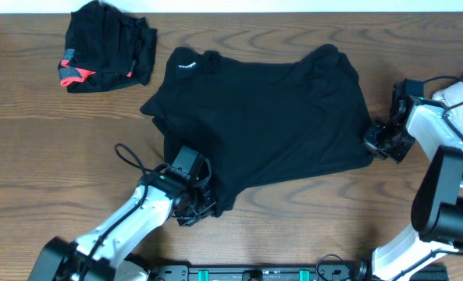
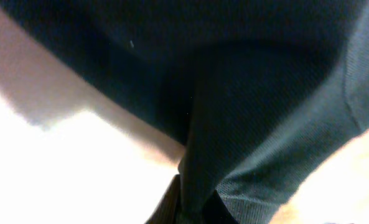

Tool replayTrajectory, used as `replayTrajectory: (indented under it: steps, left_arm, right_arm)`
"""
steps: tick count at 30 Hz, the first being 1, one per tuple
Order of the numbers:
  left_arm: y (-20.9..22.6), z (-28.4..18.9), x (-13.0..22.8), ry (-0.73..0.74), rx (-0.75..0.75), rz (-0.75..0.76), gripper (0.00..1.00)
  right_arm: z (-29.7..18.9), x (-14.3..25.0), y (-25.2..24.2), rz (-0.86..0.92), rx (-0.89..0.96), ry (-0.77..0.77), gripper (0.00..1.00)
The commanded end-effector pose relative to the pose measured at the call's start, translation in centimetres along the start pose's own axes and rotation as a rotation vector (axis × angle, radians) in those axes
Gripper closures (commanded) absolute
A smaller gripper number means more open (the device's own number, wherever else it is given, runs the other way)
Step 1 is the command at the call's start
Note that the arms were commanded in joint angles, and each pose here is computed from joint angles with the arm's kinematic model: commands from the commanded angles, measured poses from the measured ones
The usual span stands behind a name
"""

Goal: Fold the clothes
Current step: 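Lift the bottom hem with both grippers and fold it upward over the shirt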

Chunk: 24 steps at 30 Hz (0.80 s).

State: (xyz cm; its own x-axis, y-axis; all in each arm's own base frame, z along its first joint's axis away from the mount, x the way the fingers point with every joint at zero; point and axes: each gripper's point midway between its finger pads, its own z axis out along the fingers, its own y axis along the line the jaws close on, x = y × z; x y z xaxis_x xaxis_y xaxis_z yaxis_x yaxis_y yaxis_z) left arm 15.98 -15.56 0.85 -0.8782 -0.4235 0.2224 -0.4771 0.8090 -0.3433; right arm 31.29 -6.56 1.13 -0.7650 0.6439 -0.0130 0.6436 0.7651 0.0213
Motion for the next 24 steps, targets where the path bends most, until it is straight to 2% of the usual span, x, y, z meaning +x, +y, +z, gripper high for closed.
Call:
replayTrajectory:
  steps: [1,8,16,24]
  left_arm:
    - [0.4,-0.9,1.0,0.007,0.008,0.028,0.94]
    - [2.4,-3.1,3.4,0.031,-0.03,0.009,0.94]
    - [4.1,-4.4,5.0,0.055,-0.066,-0.008,0.94]
    - [4.4,-4.7,4.6,0.026,-0.086,0.013,0.94]
  right_arm:
    - [-3.0,-0.4,-0.7,-0.003,-0.002,-0.076,0.99]
    - [-6.5,0.9,-2.2,-0.001,0.032,-0.115,0.99]
    - [-8.1,3.0,-3.5,-0.001,0.064,-0.076,0.99]
    - [-8.1,3.9,-4.0,0.014,0.08,-0.044,0.99]
